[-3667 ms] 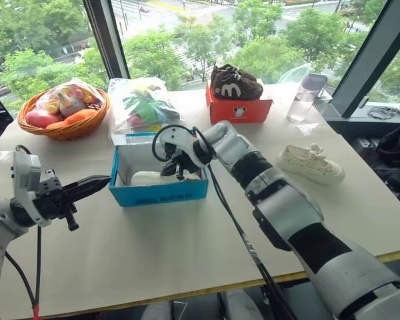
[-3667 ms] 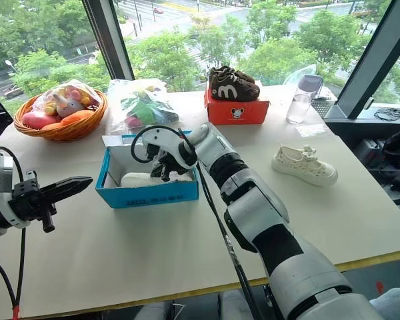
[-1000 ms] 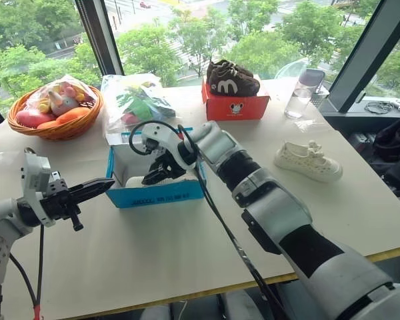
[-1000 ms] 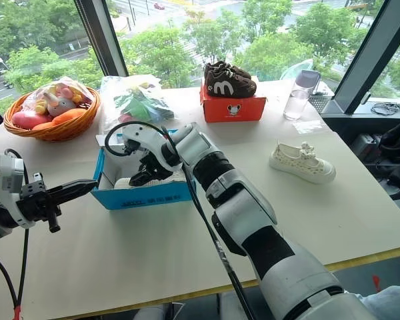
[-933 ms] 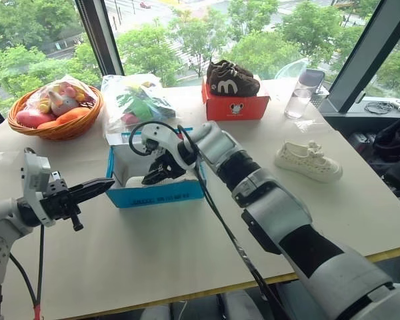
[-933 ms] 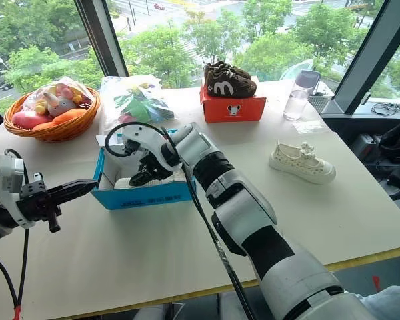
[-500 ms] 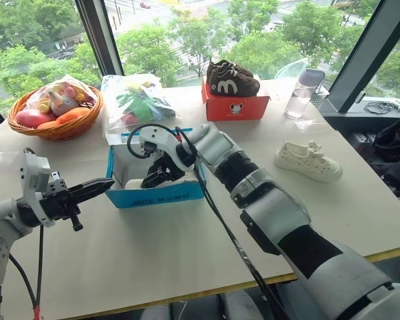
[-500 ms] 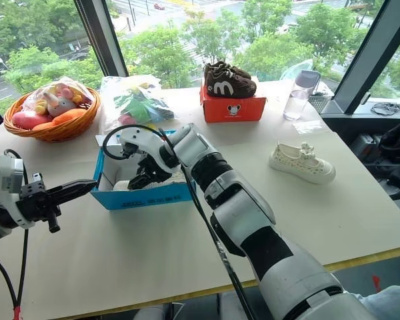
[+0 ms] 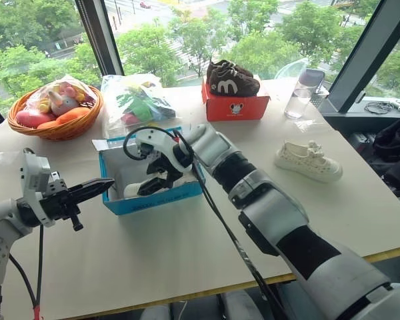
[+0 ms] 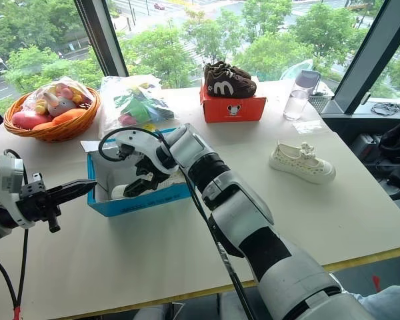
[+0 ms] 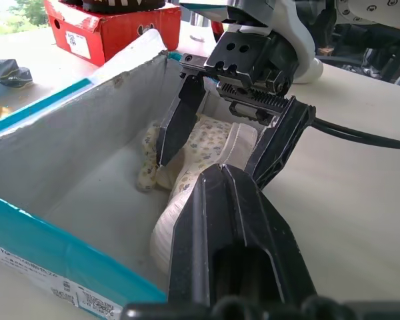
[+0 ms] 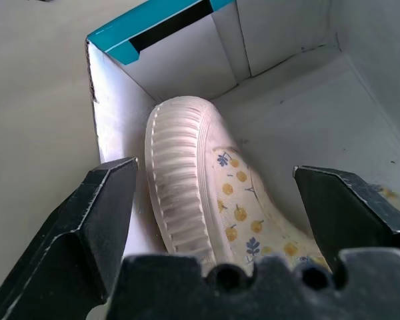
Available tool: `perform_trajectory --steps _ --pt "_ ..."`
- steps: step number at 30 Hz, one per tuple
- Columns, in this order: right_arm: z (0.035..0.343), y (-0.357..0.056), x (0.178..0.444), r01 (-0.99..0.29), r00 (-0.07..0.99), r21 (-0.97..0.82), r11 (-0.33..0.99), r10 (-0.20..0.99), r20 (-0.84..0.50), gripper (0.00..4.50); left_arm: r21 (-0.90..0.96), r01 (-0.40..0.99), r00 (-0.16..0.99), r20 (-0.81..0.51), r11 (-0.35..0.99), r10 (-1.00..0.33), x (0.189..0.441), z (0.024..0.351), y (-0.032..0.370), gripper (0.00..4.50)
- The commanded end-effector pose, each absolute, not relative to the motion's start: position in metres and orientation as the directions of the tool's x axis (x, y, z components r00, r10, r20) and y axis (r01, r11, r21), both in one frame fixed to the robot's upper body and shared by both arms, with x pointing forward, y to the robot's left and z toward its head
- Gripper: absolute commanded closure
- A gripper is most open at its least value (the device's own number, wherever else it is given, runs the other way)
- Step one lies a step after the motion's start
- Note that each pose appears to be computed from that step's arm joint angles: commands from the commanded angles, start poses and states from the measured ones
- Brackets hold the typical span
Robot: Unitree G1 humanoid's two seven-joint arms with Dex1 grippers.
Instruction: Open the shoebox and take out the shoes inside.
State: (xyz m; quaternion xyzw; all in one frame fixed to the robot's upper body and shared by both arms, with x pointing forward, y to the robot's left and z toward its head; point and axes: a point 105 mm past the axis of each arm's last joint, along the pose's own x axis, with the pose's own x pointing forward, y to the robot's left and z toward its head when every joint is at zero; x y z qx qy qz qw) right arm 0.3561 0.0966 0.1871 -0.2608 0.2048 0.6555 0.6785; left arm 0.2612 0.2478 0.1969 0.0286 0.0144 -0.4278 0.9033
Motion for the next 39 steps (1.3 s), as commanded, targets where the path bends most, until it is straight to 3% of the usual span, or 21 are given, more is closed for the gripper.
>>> perform_trajectory --steps 1,4,8,11,18,25,39 --pt "0.179 0.096 0.363 -0.985 0.121 -0.174 0.012 0.765 -0.633 0.01 0.085 0.771 0.635 -0.034 0.631 -0.771 0.259 0.208 0.248 4.50" --pt "0.173 0.090 0.374 -0.972 0.192 -0.228 0.056 0.746 -0.638 0.01 0.086 0.769 0.638 -0.035 0.633 -0.770 0.259 0.208 0.248 4.50" --pt "0.168 0.088 0.375 -0.975 0.189 -0.215 0.062 0.740 -0.645 0.01 0.086 0.768 0.639 -0.035 0.635 -0.768 0.260 0.208 0.248 4.50" --pt "0.168 0.089 0.373 -0.977 0.173 -0.205 0.050 0.746 -0.643 0.74 0.087 0.767 0.640 -0.038 0.636 -0.767 0.260 0.208 0.248 4.50" --pt "0.172 0.091 0.367 -0.987 0.122 -0.162 0.020 0.749 -0.651 3.13 0.090 0.761 0.647 -0.039 0.643 -0.761 0.264 0.207 0.249 4.50" --pt "0.176 0.091 0.367 -0.989 0.114 -0.147 0.025 0.762 -0.637 3.13 0.094 0.760 0.649 -0.039 0.643 -0.760 0.264 0.208 0.250 4.50" --pt "0.261 0.092 0.376 -0.980 0.178 -0.147 0.134 0.923 -0.342 3.13 0.108 0.760 0.647 -0.033 0.641 -0.762 0.264 0.211 0.250 4.50"
